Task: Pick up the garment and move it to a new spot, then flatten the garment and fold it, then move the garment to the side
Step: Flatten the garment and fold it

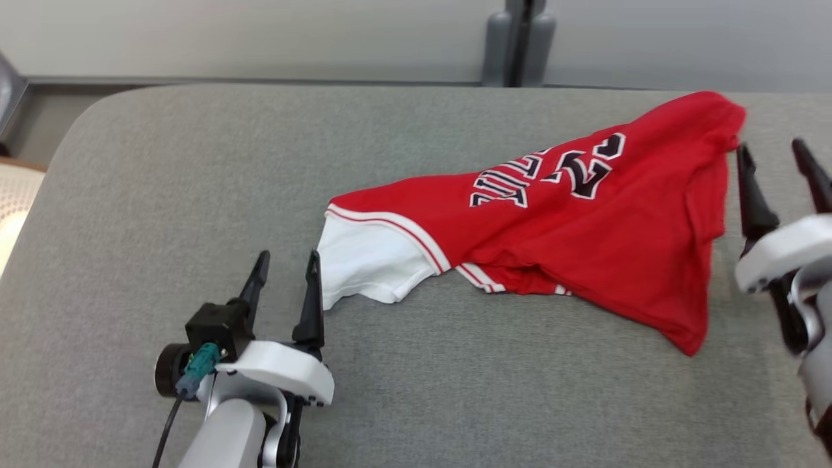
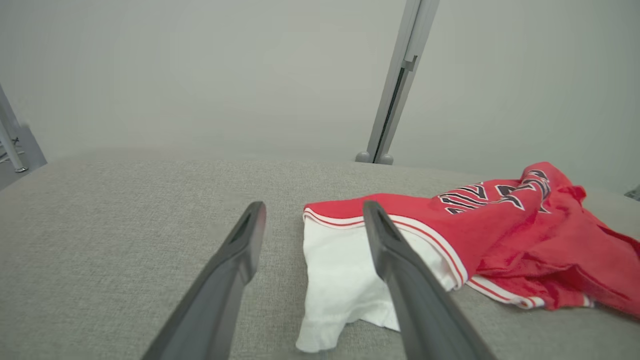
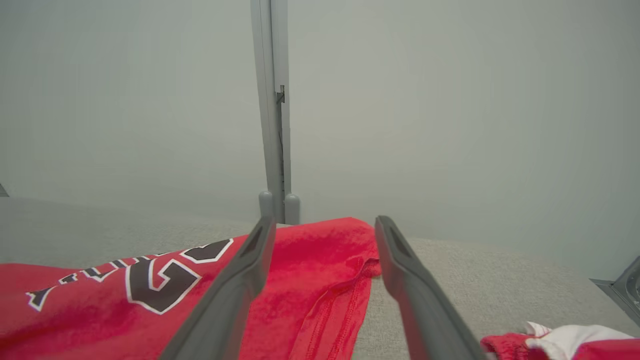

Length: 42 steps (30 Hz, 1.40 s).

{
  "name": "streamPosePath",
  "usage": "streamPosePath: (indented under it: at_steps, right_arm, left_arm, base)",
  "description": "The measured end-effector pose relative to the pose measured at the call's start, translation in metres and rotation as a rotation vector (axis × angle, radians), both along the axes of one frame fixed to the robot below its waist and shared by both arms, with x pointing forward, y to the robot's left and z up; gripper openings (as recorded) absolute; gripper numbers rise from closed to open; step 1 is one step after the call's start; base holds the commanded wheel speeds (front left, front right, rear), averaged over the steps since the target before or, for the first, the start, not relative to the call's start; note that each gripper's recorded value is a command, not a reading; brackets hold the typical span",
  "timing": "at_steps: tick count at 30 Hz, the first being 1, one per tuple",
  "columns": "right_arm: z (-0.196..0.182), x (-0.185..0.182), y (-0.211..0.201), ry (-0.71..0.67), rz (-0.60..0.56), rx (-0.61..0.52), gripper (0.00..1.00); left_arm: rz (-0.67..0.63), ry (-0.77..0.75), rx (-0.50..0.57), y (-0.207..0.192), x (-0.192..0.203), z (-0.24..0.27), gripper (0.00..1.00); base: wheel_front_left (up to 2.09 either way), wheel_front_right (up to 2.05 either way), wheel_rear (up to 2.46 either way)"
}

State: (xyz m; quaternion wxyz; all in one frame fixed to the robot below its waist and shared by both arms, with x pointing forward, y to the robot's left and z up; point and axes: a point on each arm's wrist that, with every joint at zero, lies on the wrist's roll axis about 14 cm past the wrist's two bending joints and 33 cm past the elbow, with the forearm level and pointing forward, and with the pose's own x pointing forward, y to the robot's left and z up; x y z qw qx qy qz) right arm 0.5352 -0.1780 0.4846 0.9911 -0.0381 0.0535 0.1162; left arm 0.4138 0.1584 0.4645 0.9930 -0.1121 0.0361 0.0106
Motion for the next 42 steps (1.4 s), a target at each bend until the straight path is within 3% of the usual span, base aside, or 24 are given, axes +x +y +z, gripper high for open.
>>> streamPosePath:
  at_steps: [8, 14, 21, 30, 42]
  right_arm:
    - [-0.011, -0.083, 0.004, -0.028, -0.065, 0.185, 1.00]
    - [-0.038, -0.127, 0.024, 0.035, -0.066, 0.223, 1.00]
    - [-0.037, -0.132, 0.027, 0.039, -0.063, 0.210, 1.00]
    - [-0.039, -0.132, 0.028, 0.054, -0.068, 0.208, 1.00]
    - [-0.049, -0.133, 0.023, 0.083, -0.083, 0.200, 1.00]
  left_arm:
    - [-0.074, 0.050, 0.006, -0.018, -0.010, -0.016, 1.00]
    - [-0.087, 0.065, -0.007, -0.021, -0.011, -0.021, 1.00]
    - [-0.109, 0.099, 0.007, -0.022, -0.015, -0.032, 1.00]
    - [-0.141, 0.241, 0.124, -0.009, -0.020, -0.069, 1.00]
    - [-0.195, 0.276, 0.122, -0.017, -0.004, -0.079, 1.00]
  base:
    - [0.00, 0.00, 0.00]
    - [0.00, 0.00, 0.00]
    - [0.00, 0.00, 0.00]
    - [0.00, 0.00, 0.00]
    - [0.00, 0.00, 0.00]
